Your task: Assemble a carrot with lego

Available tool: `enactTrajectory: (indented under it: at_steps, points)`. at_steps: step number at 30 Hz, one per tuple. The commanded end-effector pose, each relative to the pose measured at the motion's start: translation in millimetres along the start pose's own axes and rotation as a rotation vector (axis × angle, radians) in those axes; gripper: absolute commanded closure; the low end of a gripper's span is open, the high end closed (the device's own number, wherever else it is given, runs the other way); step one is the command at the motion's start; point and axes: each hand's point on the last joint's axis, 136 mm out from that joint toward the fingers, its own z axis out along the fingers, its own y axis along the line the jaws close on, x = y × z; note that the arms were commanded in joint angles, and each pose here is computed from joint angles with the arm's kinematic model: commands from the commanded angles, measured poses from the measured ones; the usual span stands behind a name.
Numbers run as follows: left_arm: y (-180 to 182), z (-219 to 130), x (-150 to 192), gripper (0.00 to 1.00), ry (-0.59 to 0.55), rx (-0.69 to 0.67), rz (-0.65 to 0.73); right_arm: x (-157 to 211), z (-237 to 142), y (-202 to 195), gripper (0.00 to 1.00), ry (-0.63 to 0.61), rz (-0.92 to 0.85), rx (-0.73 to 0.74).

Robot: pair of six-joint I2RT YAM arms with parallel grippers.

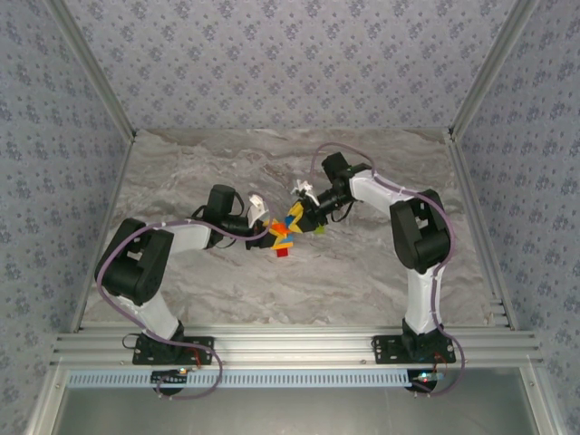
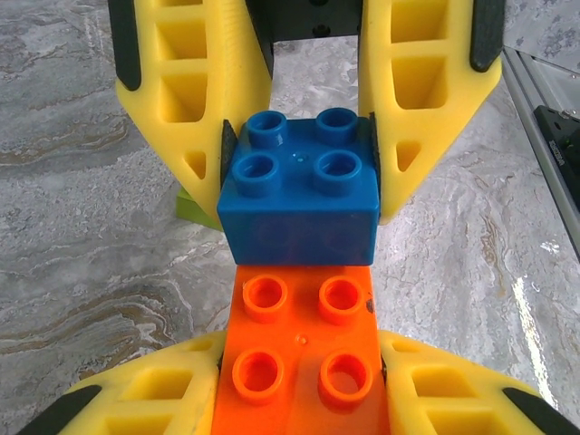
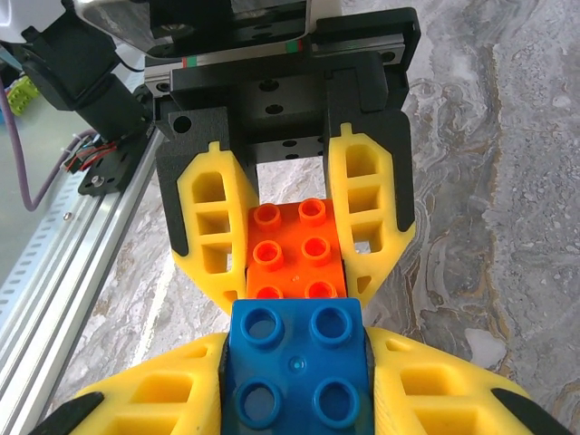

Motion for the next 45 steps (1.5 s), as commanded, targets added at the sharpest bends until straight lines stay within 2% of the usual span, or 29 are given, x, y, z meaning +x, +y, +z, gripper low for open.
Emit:
enactTrajectory:
  at_steps: [1,9,18,26,35,45]
  points:
    - [12,-10,-30,0.75,-0.074,-0.030,0.073,42,11,10,0.99,0.155,0.132,0.005]
    - [13,-11,-31,0.75,-0.074,-0.035,0.077,47,12,11,0.99,0.178,0.139,0.000]
    - [2,-19,-42,0.75,-0.100,-0.021,0.120,41,9,22,0.99,0.140,0.169,-0.092]
    - [4,-20,-45,0.75,-0.091,-0.029,0.124,54,21,19,0.99,0.207,0.195,-0.096]
    - [6,-22,-47,0.78,-0.095,-0.042,0.128,60,25,23,1.00,0.225,0.215,-0.108]
    - [10,-31,-53,0.79,-0.132,-0.085,0.142,56,29,29,1.00,0.178,0.238,-0.147]
